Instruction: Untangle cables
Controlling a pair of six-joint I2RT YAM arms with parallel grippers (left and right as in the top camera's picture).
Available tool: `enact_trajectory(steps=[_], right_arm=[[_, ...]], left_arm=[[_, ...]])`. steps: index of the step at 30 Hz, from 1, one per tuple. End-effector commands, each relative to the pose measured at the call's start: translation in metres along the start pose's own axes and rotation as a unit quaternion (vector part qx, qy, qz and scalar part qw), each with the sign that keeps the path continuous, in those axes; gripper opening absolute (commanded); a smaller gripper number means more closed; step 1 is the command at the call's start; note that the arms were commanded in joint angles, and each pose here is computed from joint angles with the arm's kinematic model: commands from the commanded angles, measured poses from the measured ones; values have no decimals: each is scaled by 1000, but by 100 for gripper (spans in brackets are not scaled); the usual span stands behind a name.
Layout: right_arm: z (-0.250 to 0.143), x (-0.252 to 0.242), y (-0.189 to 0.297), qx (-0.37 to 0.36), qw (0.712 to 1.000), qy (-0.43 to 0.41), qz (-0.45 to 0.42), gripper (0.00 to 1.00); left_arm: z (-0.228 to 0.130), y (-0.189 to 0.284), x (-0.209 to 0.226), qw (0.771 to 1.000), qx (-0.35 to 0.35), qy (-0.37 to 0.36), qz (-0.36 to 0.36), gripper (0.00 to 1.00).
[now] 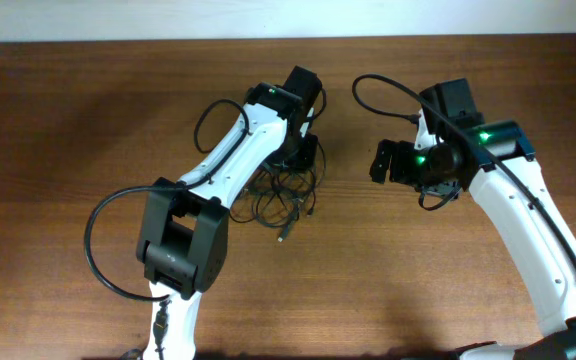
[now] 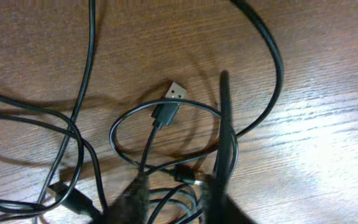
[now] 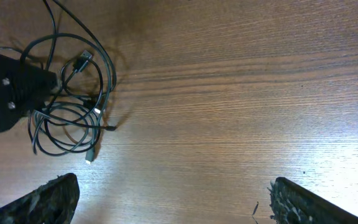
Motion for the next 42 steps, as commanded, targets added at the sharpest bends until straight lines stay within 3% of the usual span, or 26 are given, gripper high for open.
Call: enact_trajectory(steps=[1, 5, 8, 14, 16, 18, 22, 26, 33, 36, 42], right_arm=[[-1, -2, -2, 1, 1000, 5, -9, 98], [-1, -2, -2, 1, 1000, 5, -9, 98], [-1, -2, -2, 1, 1000, 5, -9, 98], [-1, 5, -2, 5, 1000, 6, 19, 99], [0, 12, -1, 6, 999, 8, 48, 98], [1, 20, 0, 5, 997, 12, 82, 98], [6, 38, 4, 0, 987, 23, 157, 98], [8, 53, 10, 2, 974, 38, 223, 98], [13, 66, 17, -7, 959, 55, 279, 98], [16, 64, 16, -18, 962, 56, 266, 98], [17, 37, 4, -33, 989, 31, 143, 98]], left_arm=[[3, 14, -2, 1000, -16, -16, -10, 1], [5, 39, -4, 1000, -21, -16, -12, 0], [9, 83, -9, 998, -50, -18, -26, 0], [7, 192, -34, 976, -156, -43, -147, 0], [4, 210, -34, 970, -181, -44, -157, 0], [0, 221, -33, 967, -191, -28, -166, 0], [-11, 242, -50, 949, -185, -53, -251, 0], [-5, 241, -43, 953, -207, -43, -218, 0], [-8, 243, -49, 950, -195, -38, -241, 0], [-16, 254, -68, 925, -168, -72, -333, 0], [-34, 285, -94, 848, -116, -144, -497, 0]])
Point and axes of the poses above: each gripper's point midway between its finger pads, its own y axis back along the fingers, its own x axis along the line the jaws close on, z = x × y, the point moved 6 cm from there along y, back along the fingers, and after that the axes turned 6 degrees about y, right-handed, at the moved point
